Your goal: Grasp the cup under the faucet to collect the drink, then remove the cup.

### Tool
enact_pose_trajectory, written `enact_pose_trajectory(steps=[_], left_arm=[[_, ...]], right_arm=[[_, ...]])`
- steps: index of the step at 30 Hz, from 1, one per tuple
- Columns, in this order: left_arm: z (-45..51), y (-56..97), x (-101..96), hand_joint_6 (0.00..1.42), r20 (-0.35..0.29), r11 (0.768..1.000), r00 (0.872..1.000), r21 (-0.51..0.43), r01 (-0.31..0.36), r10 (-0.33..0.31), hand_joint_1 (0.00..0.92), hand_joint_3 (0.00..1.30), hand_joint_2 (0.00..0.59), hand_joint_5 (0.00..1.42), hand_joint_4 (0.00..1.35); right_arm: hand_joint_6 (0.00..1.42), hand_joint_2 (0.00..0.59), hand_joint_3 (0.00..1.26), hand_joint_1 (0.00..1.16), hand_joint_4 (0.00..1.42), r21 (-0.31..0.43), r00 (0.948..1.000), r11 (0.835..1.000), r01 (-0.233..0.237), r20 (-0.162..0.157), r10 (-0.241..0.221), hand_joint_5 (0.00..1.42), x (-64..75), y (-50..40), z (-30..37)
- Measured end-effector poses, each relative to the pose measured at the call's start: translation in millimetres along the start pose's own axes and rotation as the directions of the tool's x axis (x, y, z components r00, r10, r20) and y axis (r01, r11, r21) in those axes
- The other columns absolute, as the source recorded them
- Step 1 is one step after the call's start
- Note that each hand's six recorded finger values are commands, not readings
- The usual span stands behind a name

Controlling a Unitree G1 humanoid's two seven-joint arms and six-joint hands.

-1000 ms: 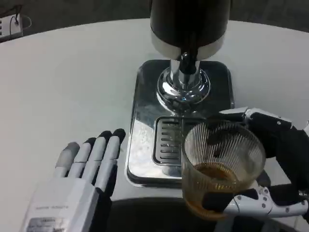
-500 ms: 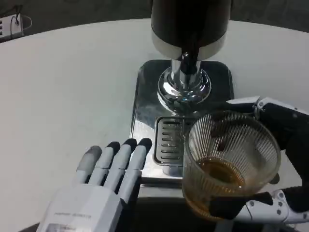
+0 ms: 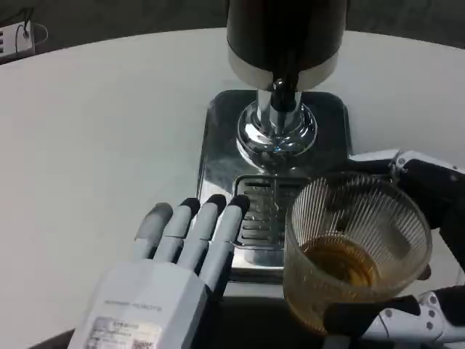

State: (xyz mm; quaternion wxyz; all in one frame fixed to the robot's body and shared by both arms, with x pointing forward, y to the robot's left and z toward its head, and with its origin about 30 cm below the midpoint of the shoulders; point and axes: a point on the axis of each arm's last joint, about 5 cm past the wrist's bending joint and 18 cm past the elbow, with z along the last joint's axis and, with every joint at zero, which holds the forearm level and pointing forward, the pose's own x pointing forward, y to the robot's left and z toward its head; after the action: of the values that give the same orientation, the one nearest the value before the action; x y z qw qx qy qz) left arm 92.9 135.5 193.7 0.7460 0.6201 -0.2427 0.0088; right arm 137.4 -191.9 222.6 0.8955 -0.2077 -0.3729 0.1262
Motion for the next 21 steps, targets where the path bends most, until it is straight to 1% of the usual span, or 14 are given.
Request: enact_pose_trajectory(steps=[7, 10, 21], left_arm=[[0.3, 1.5, 5.3, 0.00, 0.009, 1.000, 1.000, 0.003, -0.013, 0.013, 0.000, 0.00, 0.042, 0.00, 0.00], [0.8, 1.3, 6.6, 0.00, 0.008, 1.000, 1.000, 0.008, -0.009, 0.009, 0.000, 0.00, 0.042, 0.00, 0.00], [1.8, 1.2, 10.8, 0.00, 0.009, 1.000, 1.000, 0.012, -0.012, 0.012, 0.000, 0.00, 0.040, 0.00, 0.00]], right_arm=[[1.42, 0.084, 0.88, 1.16, 1.03, -0.013, 0.9997, 1.000, -0.019, 0.013, 0.019, 1.24, 0.7, -1.2, 0.0], [1.42, 0.084, 0.88, 1.16, 1.03, -0.019, 0.9994, 0.999, -0.027, 0.020, 0.027, 1.23, 0.8, -1.6, 0.3], [1.42, 0.090, 0.88, 1.16, 1.03, -0.023, 0.9988, 0.999, -0.042, 0.025, 0.043, 1.23, 1.9, -2.2, 0.4]])
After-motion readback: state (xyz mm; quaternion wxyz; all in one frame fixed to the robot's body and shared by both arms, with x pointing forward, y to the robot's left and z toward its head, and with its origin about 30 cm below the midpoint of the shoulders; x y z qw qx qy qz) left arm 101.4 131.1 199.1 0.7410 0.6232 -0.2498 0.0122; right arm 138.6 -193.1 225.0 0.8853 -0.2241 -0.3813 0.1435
